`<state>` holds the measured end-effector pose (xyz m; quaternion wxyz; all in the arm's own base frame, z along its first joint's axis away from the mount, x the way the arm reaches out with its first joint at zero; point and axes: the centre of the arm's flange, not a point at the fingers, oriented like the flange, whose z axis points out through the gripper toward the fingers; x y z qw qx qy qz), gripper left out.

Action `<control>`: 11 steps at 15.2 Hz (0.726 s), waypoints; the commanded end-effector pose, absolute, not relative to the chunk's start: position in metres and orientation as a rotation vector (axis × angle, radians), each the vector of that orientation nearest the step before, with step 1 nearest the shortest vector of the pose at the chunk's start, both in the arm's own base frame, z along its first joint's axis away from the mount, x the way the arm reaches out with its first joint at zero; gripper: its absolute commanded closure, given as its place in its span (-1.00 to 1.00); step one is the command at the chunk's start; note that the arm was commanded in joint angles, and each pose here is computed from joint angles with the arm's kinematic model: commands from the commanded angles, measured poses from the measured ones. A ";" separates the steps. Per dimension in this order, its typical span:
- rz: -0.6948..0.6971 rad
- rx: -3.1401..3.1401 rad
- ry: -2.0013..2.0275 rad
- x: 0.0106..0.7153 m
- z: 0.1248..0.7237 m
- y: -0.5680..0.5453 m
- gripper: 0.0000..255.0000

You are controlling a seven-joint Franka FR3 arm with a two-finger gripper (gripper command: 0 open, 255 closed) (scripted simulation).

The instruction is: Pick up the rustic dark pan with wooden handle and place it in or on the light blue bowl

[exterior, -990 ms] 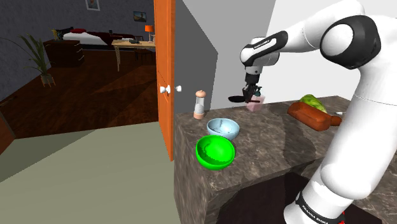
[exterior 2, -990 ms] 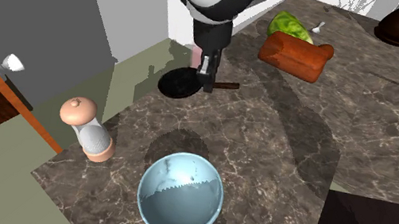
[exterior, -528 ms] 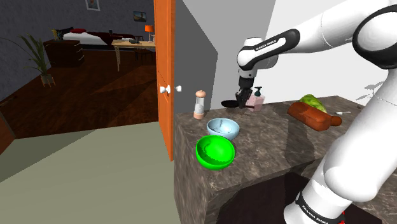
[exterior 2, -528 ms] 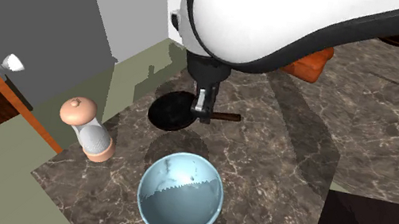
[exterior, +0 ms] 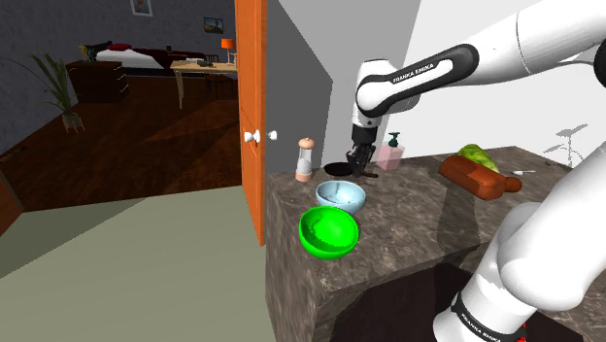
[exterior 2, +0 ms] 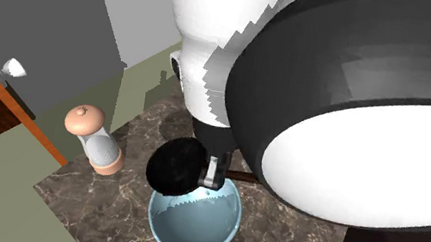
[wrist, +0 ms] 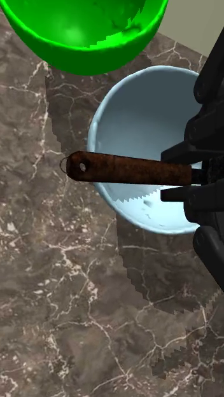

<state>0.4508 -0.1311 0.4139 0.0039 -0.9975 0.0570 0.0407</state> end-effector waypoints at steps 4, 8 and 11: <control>0.127 -3.126 0.181 0.445 0.409 -0.082 1.00; 0.127 -3.126 0.181 0.445 0.388 -0.082 1.00; 0.127 -3.126 0.181 0.445 0.372 -0.082 1.00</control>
